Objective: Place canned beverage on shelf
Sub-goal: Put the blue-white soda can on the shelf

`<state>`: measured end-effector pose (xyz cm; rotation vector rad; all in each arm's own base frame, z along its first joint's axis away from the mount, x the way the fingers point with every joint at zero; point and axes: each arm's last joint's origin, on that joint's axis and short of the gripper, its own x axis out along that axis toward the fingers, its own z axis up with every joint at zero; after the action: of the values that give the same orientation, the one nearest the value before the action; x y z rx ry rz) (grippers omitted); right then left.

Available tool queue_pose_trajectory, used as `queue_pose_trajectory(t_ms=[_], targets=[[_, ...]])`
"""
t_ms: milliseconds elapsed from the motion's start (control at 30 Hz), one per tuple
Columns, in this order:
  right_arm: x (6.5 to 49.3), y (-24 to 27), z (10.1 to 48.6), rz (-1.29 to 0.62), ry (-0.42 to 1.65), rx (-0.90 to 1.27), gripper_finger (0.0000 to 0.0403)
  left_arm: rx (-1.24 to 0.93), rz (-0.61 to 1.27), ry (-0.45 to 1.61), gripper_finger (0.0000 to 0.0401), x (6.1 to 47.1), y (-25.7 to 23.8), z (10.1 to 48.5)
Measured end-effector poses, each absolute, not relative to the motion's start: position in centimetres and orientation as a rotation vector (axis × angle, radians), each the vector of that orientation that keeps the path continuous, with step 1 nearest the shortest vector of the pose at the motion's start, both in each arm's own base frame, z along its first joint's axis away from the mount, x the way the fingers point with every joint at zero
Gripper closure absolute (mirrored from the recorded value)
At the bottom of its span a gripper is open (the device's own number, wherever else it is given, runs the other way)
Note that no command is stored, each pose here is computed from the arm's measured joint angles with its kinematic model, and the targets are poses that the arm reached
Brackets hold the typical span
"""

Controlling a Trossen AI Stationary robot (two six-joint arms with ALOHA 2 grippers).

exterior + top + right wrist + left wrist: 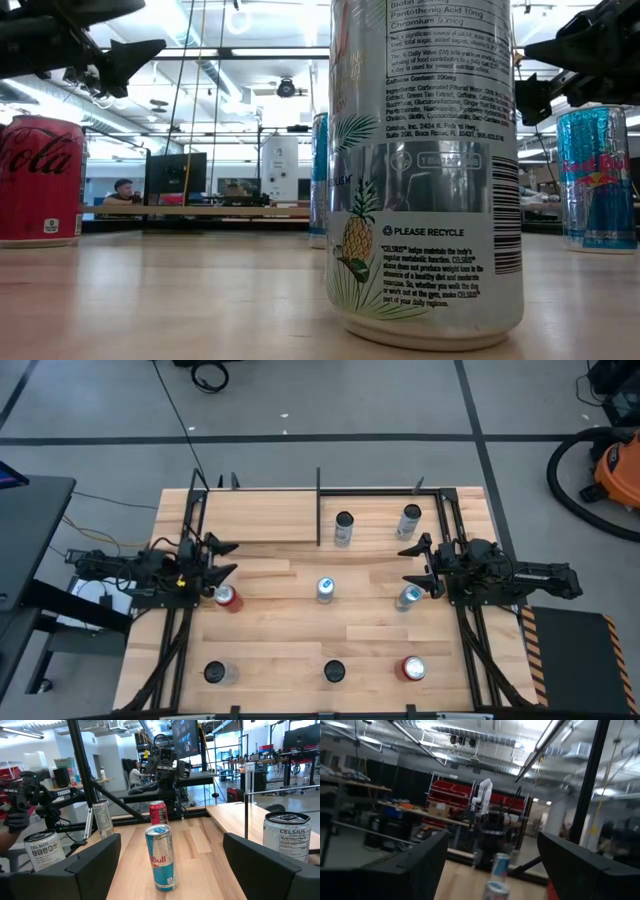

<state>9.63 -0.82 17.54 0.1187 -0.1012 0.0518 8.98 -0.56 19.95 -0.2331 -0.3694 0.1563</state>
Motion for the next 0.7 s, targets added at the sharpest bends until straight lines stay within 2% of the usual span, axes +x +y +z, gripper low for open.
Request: queue_pose_trajectory(t_ms=[533,700], targets=[[9.63,-0.82,17.54,0.052,-0.101,0.119,0.0042,-0.087,0.184,-0.336,0.0085,9.05,-0.57,19.76],[9.63,-0.82,17.53,0.052,-0.101,0.119,0.0042,-0.088,0.273,-0.328,0.0085,9.01,-0.33,19.71]])
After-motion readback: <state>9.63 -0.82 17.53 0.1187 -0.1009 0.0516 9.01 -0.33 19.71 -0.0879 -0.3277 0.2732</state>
